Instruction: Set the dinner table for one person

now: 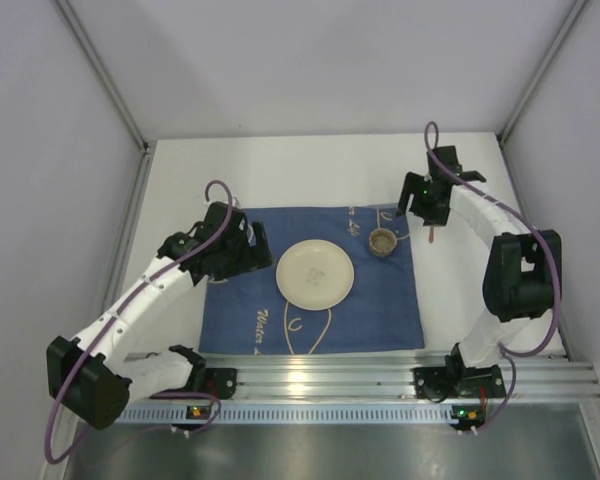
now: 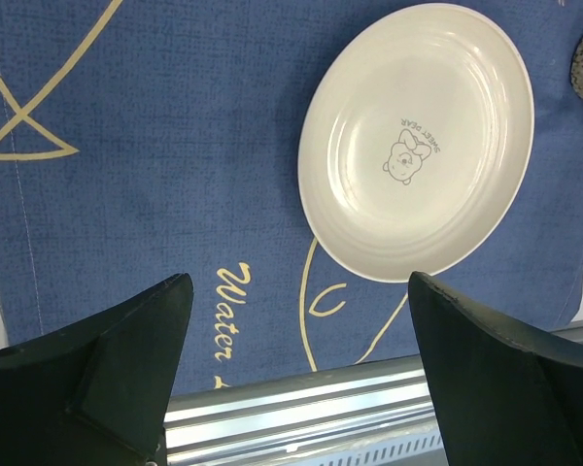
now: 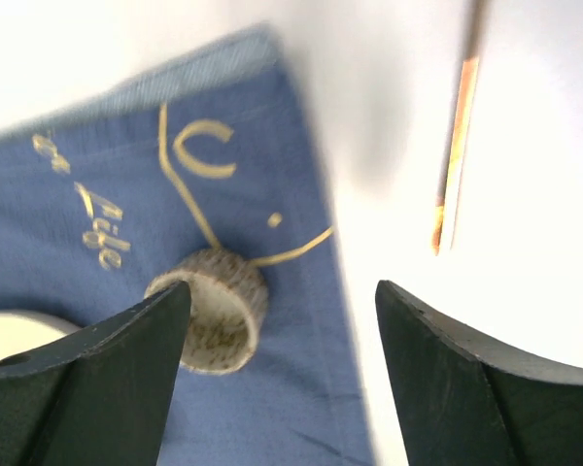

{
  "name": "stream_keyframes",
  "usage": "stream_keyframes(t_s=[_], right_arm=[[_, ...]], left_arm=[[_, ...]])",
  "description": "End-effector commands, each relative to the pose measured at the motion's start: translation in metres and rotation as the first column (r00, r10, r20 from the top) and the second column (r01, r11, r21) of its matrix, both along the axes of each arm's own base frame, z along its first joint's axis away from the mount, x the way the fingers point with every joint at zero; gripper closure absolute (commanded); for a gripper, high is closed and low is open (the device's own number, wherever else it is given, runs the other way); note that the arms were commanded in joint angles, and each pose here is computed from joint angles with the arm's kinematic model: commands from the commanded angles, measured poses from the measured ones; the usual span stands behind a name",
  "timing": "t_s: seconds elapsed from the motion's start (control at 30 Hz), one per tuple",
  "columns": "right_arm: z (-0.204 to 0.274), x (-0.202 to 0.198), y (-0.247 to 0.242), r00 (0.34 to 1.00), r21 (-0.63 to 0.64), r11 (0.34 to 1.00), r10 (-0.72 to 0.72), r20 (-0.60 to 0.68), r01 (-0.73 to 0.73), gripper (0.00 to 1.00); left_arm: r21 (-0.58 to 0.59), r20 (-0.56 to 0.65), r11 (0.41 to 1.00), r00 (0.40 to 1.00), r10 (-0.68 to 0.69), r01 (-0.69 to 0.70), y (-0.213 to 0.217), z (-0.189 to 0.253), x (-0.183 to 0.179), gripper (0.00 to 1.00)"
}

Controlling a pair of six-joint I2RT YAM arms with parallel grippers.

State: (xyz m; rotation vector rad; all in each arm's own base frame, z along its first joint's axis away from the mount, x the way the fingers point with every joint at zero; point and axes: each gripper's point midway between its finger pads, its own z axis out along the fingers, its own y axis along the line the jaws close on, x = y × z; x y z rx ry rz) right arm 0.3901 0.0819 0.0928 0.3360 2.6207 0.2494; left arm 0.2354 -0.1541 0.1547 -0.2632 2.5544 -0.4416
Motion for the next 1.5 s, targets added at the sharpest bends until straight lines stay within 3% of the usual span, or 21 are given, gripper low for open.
stream_keyframes(t_s=[0.0,0.27,0.4,0.6,0.9,1.2,1.47], right_arm=[[0.038,0.024,-0.047,0.993,-0.05,0.996,-0.073,0.096,0.078,0.24],[0.008,0.051,-0.093,0.983,-0.081,0.979,-0.185,0.023,0.186,0.32],[0.008,0.085,-0.102,0.976,-0.067,0.974,-0.216,0.042,0.218,0.32],[0.01,0.131,-0.114,0.975,-0.108,0.97,-0.214,0.065,0.22,0.32],[-0.028,0.157,-0.12,0.986,-0.156,0.973,-0.166,0.027,0.168,0.3],[-0.075,0.157,-0.108,0.993,-0.11,0.987,-0.115,-0.005,0.114,0.31],[-0.076,0.115,-0.088,0.994,-0.041,0.993,-0.11,-0.027,0.109,0.32]], left_arm=[[0.004,0.022,1.0,1.0,-0.016,0.016,-0.004,0.01,0.009,0.03],[-0.006,0.005,0.999,0.999,-0.04,0.04,-0.014,0.004,0.018,0.04],[-0.025,-0.011,0.998,0.998,-0.062,0.061,-0.02,0.0,0.017,0.04],[-0.014,-0.031,0.998,0.997,-0.068,0.068,-0.02,-0.01,0.016,0.04],[0.037,-0.051,0.995,0.994,-0.093,0.095,-0.017,-0.017,0.021,0.04],[0.055,-0.083,0.992,0.991,-0.106,0.111,-0.016,-0.021,0.017,0.04],[0.047,-0.098,0.992,0.989,-0.111,0.116,-0.021,-0.028,0.023,0.05]])
